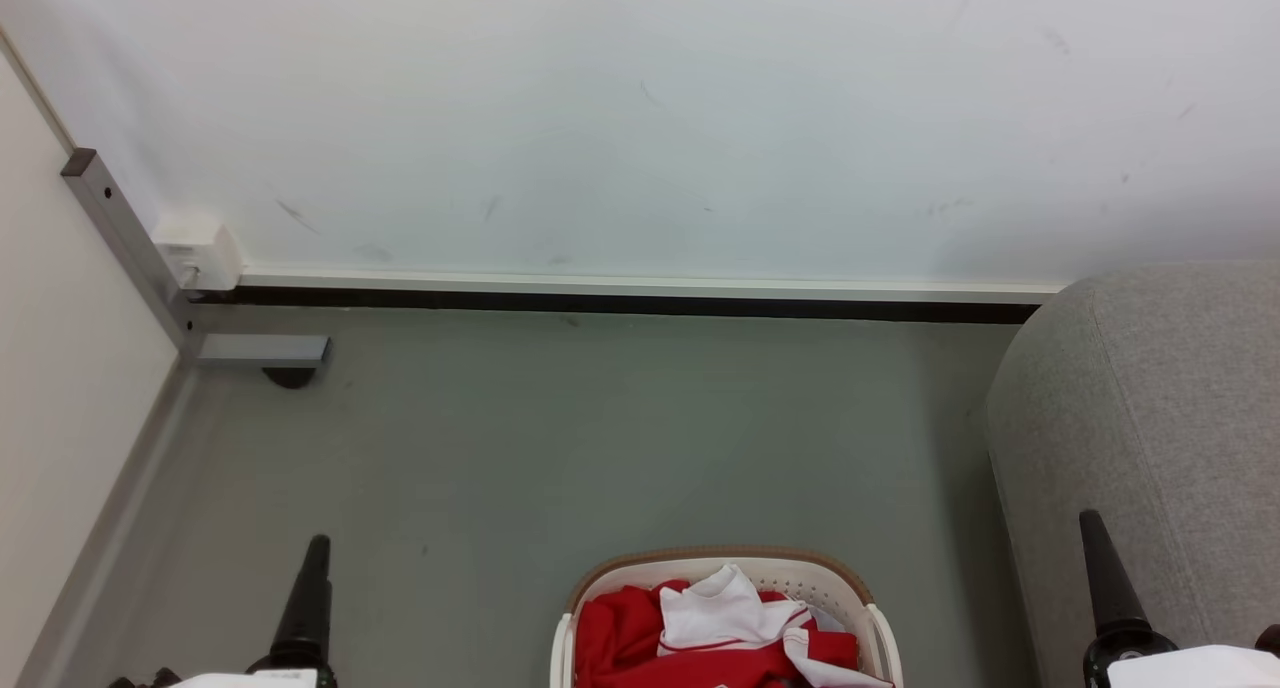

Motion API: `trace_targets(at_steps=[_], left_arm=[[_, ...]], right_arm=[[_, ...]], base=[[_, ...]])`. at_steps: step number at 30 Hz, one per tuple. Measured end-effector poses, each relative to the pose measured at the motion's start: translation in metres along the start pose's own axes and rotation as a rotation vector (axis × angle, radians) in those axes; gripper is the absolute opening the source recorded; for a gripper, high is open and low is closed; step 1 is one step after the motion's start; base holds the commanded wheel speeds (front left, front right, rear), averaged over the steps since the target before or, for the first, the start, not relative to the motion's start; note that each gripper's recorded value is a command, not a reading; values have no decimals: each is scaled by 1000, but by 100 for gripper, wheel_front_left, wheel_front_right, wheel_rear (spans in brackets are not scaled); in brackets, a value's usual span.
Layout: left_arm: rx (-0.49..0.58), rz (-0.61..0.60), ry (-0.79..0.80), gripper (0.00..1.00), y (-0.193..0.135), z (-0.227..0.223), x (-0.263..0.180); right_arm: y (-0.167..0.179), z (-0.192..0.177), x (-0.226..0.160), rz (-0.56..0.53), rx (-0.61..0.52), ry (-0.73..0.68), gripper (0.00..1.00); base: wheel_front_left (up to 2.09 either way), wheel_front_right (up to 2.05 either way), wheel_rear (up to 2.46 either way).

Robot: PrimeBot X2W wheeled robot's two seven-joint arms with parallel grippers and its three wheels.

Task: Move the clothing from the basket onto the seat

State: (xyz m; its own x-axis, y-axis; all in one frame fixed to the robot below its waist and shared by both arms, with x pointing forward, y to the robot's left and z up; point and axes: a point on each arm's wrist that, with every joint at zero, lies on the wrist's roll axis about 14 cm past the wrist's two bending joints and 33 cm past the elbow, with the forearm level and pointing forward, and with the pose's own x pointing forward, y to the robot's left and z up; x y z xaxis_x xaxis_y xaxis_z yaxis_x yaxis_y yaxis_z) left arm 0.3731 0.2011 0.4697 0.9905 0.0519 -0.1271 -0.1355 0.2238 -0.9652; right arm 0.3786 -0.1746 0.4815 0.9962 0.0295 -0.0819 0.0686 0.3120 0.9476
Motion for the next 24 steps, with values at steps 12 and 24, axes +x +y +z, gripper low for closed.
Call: trace_targets(at_steps=[12, 24], left_arm=[[231, 15, -28, 100, -2, 4, -1], [452, 8, -63, 100, -5, 10, -2]], right_arm=[[12, -7, 4, 40, -249, 10, 100], [22, -17, 5, 82, -445, 21, 100]], base=[[0, 0, 0], [0, 0, 0]])
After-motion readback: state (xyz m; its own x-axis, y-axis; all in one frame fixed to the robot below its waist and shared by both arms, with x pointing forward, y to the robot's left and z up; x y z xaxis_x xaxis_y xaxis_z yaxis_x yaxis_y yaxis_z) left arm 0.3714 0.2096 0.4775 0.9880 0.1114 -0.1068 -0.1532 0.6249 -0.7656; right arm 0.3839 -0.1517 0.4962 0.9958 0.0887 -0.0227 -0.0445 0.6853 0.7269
